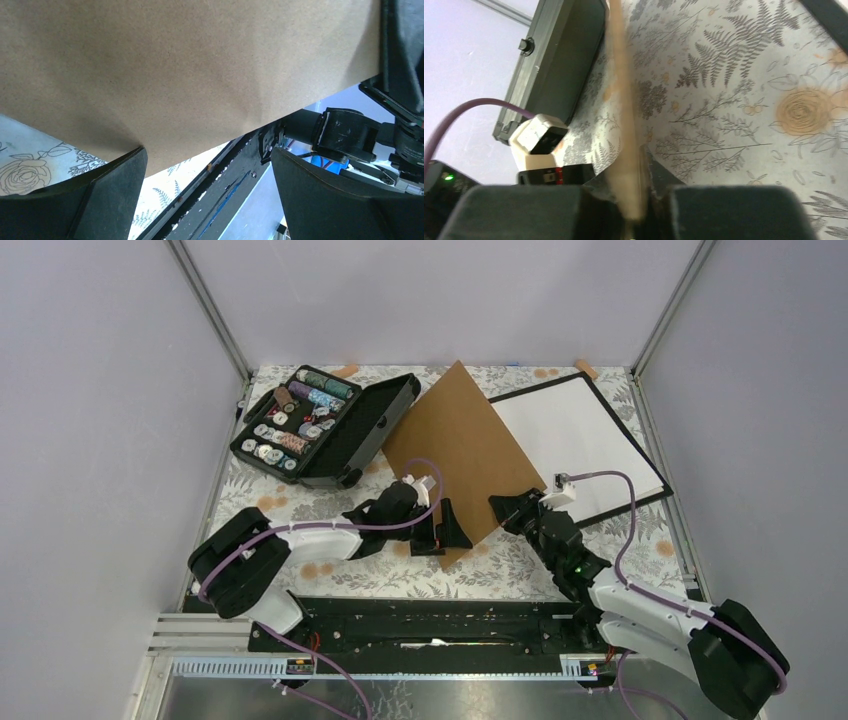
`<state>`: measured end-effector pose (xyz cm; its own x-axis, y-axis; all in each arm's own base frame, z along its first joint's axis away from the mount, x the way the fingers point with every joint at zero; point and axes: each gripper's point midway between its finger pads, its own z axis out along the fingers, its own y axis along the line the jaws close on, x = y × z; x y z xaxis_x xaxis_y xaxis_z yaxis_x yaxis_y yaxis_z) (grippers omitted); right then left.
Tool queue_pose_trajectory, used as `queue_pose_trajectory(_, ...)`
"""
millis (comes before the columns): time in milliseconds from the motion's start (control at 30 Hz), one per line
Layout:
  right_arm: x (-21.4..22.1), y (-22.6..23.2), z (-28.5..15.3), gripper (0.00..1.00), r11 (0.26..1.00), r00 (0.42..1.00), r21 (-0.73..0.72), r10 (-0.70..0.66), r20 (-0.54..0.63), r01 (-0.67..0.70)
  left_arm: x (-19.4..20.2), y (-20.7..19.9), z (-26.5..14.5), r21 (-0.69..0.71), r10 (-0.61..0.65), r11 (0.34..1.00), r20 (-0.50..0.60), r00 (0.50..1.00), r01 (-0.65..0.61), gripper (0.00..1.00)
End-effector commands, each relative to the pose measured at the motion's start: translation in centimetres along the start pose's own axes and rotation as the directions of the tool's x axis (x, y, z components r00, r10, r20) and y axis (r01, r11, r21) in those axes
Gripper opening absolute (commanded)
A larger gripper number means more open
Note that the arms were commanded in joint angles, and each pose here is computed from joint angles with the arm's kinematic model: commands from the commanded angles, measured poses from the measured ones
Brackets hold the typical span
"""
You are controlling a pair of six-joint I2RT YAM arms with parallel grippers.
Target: Put the photo into the frame
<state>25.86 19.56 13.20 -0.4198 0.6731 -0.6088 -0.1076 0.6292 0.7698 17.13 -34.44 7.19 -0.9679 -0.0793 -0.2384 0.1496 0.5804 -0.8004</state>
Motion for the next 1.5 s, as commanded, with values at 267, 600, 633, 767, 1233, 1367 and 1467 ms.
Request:
queue_pose_trajectory(267, -10.1, 0.9, -3.4, 0.00, 0.963, 0.957, 0.235, -0.185, 0.223, 0.131, -3.2, -9.4, -8.0, 0.105, 0.270, 0.952, 0.154, 0.950, -0.288, 0.99)
queue_pose_trajectory(600, -19.1, 3.3, -2.3, 0.00, 0.993, 0.999, 0.118, -0.008, 0.051, 0.002, -9.2, -15.4, -15.4, -0.105, 0.556, 0.825, 0.329, 0.763, -0.556, 0.99)
queue_pose_trajectory(633, -20.2, 3.1, -2.2, 0.00, 0.993, 0.998, 0.115, 0.020, 0.053, -0.026, -9.4, -15.6, -15.6, -0.117, 0.577, 0.811, 0.330, 0.747, -0.574, 0.99)
queue_pose_trajectory(767, -24.2, 3.1, -2.4, 0.00, 0.990, 0.991, 0.071, 0.121, 0.061, -0.125, -9.8, -15.9, -16.1, -0.135, 0.607, 0.788, 0.336, 0.720, -0.601, 0.99)
queue_pose_trajectory(1233, -30.8, -4.4, -4.9, 0.00, 0.885, 0.876, -0.013, 0.462, 0.139, -0.465, -7.2, -12.4, -12.9, -0.256, 0.697, 0.717, 0.283, 0.659, -0.649, 0.99)
queue_pose_trajectory(1367, -30.5, -6.8, -4.3, 0.00, 0.878, 0.870, 0.001, 0.475, 0.130, -0.479, -8.3, -10.8, -12.8, -0.355, 0.712, 0.700, 0.286, 0.641, -0.619, 0.99)
queue_pose_trajectory(1467, -29.7, -8.4, -3.7, 0.00, 0.873, 0.868, 0.006, 0.485, 0.108, -0.488, -8.8, -10.2, -12.6, -0.388, 0.717, 0.693, 0.282, 0.637, -0.608, 0.99)
